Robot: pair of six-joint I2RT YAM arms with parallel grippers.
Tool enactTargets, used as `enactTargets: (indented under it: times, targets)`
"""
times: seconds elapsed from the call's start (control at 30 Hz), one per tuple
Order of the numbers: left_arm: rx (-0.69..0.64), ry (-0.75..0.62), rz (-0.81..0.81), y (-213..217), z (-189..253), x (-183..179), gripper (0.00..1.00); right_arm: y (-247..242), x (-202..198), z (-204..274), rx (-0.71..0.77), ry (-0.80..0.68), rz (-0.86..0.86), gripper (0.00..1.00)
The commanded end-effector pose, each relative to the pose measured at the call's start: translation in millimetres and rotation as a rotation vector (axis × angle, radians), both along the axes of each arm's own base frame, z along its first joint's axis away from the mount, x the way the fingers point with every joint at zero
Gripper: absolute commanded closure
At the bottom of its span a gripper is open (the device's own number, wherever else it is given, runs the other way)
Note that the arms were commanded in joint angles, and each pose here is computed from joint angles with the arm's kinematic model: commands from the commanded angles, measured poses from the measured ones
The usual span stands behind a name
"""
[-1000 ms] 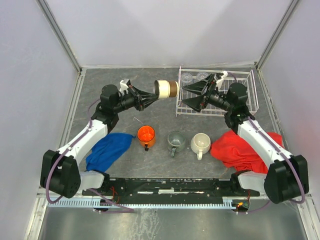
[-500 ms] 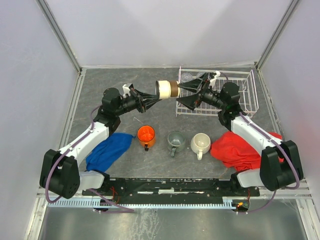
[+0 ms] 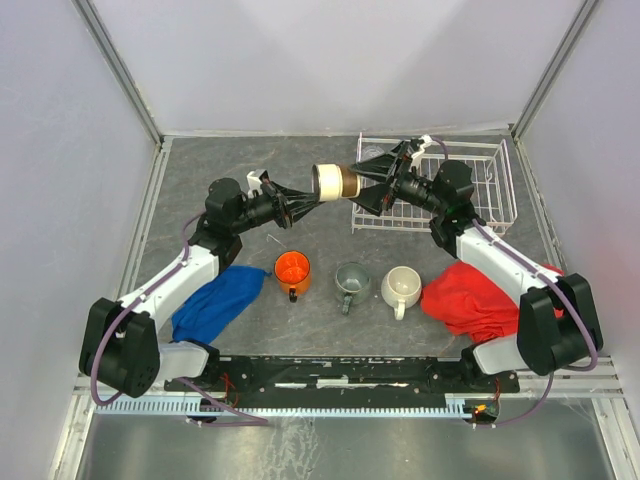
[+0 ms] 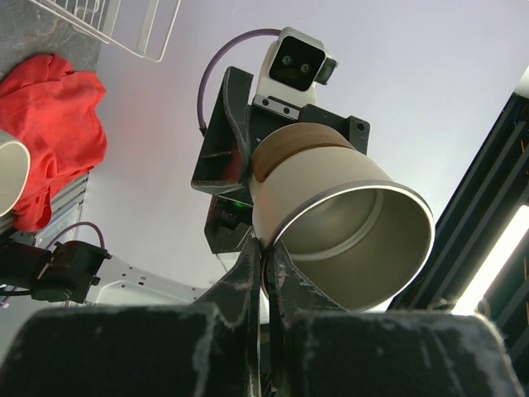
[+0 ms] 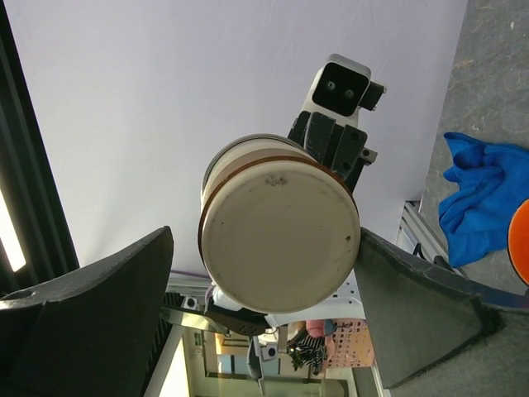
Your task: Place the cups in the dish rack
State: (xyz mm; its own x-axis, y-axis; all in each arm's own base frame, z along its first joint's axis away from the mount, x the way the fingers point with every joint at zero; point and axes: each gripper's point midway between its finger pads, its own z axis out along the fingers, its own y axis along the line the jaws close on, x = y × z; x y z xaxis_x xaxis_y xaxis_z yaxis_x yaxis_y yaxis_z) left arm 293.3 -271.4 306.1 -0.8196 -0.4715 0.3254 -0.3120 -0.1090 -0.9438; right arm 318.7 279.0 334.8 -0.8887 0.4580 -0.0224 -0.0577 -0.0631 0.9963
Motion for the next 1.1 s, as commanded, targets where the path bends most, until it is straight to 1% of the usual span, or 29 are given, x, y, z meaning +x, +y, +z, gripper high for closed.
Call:
enactTargets:
  times: [0.0,0.07,0.2,0.27,0.3,0.4,0.5,0.53,0.6,0.7,0.83,0.87,0.97,1.07]
  targets:
    - [-0.051,-0.038,-0.019,0.0,20.7,-6.5,0.97,0.8,1.7,28.4,0.043,-0.103,-0.004,0.07]
    - [-0.051,-0.037,-0.022,-0.4,20.3,-5.9,0.97,1.5,2.7,27.4,0.045,-0.101,-0.004,0.1]
    - [-0.051,-0.038,-0.025,-1.3,20.2,-5.0,0.97,2.1,4.0,28.3,0.047,-0.101,-0.003,0.13]
    - [-0.051,-0.037,-0.027,-1.8,20.2,-5.1,0.97,3.0,4.8,26.6,0.045,-0.097,-0.004,0.17]
    - [-0.05,-0.035,-0.028,-1.6,19.2,-4.7,0.97,3.3,5.2,25.8,0.044,-0.096,-0.005,0.21]
    - [-0.045,-0.027,-0.029,-2.2,15.1,-4.2,0.97,3.3,4.5,25.1,0.042,-0.097,-0.006,0.44]
    - [-0.041,-0.025,-0.027,-2.3,12.6,-2.9,0.97,3.0,2.7,22.3,0.028,-0.096,-0.006,0.58]
    - [-0.039,-0.025,-0.024,-2.1,12.1,-2.5,0.96,2.6,2.1,22.0,0.024,-0.096,-0.007,0.6]
    - [-0.029,-0.028,-0.016,-1.8,10.2,-0.8,0.87,2.0,0.7,20.7,0.016,-0.095,-0.011,0.62]
    - [0.01,-0.032,-0.008,-1.7,5.5,2.0,0.67,0.3,0.0,18.7,0.007,-0.09,-0.023,0.67]
    - [0.04,-0.027,0.006,1.3,-0.7,5.8,0.41,-2.9,-0.1,17.2,-0.008,-0.089,-0.042,0.7]
    - [0.046,-0.027,0.007,2.0,-2.1,6.4,0.37,-4.5,0.6,15.9,-0.016,-0.087,-0.05,0.7]
    - [0.095,-0.012,0.024,9.8,-11.7,10.4,0.31,-14.9,4.7,14.0,-0.047,-0.096,-0.079,0.71]
    - [0.197,-0.015,0.051,24.3,-23.9,14.4,0.28,-32.0,11.8,6.6,-0.118,-0.098,-0.114,0.71]
